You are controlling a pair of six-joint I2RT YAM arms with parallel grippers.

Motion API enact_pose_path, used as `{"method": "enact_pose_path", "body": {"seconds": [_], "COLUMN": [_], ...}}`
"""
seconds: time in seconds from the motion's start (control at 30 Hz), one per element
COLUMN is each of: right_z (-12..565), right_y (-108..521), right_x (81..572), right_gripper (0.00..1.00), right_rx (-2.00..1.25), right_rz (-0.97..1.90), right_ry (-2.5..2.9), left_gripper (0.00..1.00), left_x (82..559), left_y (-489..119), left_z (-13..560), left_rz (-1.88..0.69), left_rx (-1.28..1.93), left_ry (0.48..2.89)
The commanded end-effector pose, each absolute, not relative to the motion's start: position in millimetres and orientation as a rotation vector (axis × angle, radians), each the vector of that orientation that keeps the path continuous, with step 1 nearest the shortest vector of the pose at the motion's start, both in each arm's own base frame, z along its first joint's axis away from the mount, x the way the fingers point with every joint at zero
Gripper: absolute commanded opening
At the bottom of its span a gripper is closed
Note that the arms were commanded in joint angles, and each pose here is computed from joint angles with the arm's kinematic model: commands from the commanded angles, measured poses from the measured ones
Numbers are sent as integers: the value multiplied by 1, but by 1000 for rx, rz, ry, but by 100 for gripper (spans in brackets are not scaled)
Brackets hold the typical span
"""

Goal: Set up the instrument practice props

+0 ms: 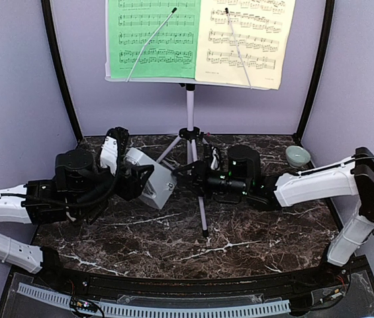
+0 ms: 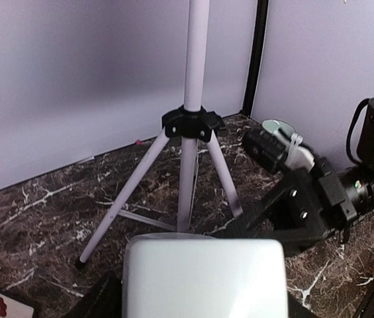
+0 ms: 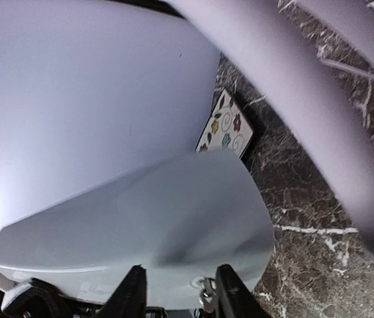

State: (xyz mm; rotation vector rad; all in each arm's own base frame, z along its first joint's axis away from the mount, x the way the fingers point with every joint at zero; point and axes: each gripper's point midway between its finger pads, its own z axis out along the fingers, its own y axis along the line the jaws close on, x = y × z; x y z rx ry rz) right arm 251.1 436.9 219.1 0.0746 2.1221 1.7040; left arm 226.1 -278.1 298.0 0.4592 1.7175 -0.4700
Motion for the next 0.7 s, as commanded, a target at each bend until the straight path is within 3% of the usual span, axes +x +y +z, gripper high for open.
{"method": "enact_pose_path", "body": {"seconds": [0.0, 0.07, 0.23, 0.67], "right_z": [228, 221, 234, 256], "right_y": [406, 397, 387, 381], "right_x": [253, 246, 237, 232], "right_gripper": [50, 58, 67, 77], "right_rx": [-88, -119, -237, -372], "right_rz": [1470, 1433, 1369, 1287], "right_ry": [2080, 2096, 2066, 2022], "left_gripper": [0, 0, 1, 1], "left_x": [228, 229, 231, 240], "left_y": [-281, -287, -305, -329], "left_z": [305, 296, 275, 232], "left_rz": [-569, -587, -587, -556], "left_rx": [295, 286, 336, 384], "left_ry": [1775, 1804, 1857, 1940]}}
